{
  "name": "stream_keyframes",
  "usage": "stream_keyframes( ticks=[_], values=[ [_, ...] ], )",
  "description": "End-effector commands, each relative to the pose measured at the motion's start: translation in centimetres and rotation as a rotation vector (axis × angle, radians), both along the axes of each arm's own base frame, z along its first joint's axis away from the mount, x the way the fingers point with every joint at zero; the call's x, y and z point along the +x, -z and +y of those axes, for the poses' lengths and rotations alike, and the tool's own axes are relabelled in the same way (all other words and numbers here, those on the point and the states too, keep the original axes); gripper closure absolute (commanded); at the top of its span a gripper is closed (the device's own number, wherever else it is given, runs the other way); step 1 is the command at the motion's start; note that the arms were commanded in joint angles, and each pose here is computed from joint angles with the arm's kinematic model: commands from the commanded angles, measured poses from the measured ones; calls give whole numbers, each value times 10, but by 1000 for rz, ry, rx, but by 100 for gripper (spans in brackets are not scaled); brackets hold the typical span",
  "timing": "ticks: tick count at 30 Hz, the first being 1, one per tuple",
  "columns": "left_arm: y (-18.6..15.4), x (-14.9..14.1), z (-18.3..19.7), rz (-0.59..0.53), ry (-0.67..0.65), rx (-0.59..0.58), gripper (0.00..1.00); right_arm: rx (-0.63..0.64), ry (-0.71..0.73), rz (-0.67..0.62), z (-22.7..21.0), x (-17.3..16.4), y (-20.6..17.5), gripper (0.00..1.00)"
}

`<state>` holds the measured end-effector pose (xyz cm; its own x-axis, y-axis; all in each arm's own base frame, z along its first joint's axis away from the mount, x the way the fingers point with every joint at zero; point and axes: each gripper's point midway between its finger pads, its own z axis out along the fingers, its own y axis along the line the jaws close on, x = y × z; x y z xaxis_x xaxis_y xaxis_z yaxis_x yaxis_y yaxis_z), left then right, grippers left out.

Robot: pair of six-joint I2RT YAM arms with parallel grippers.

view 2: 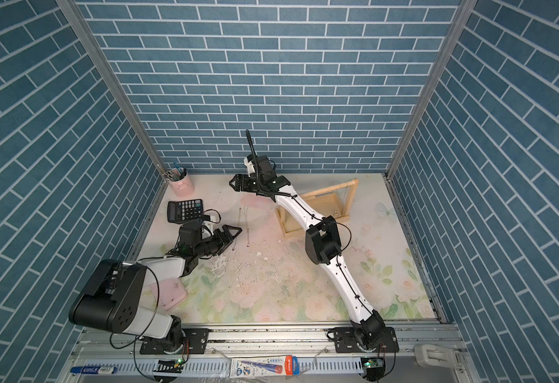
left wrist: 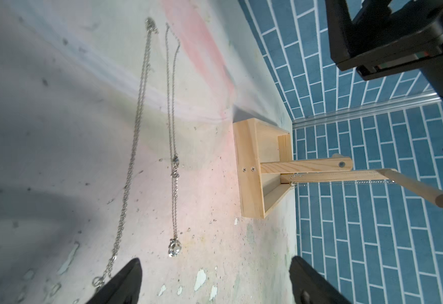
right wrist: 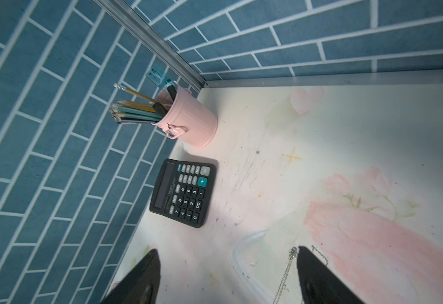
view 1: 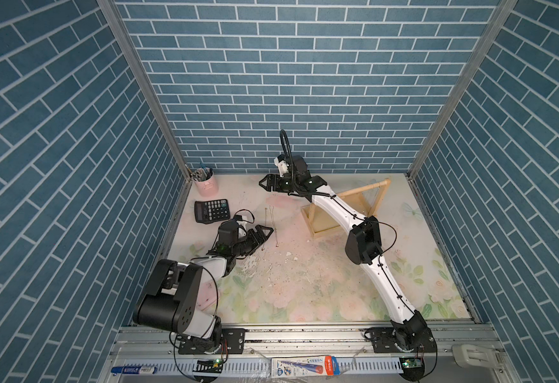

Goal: Take the necklace off the jewelry display stand
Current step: Place the necklace at the center of the board, then take off the necklace from the stand.

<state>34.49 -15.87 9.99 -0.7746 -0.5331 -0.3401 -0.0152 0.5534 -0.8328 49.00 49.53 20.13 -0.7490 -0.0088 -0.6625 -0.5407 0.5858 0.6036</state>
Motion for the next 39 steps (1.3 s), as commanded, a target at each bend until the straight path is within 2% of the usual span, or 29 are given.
stream_keyframes(
  ticks=[1,4,11,18,28,31,39],
  values=[
    [-16,-4,3,-6,30,79,5,9,2,-80,-20,-7,-61,16],
    [-42,-4,6,-39,38,132,1,1,17,-100,-37,-10,-83,14],
    [-112,-5,11,-133,49,249,1,-35,73,-138,-95,-21,-122,11],
    [-171,-11,3,-242,77,419,1,-109,170,-134,-166,-26,-122,8],
    [-220,-7,-28,-378,159,736,1,-190,308,-184,-245,-37,-132,6],
    [-235,3,-47,-419,180,769,1,-279,351,-199,-271,-37,-123,2],
    [-257,28,-80,-537,241,1039,1,-434,479,-198,-338,-39,-109,1]
  ],
)
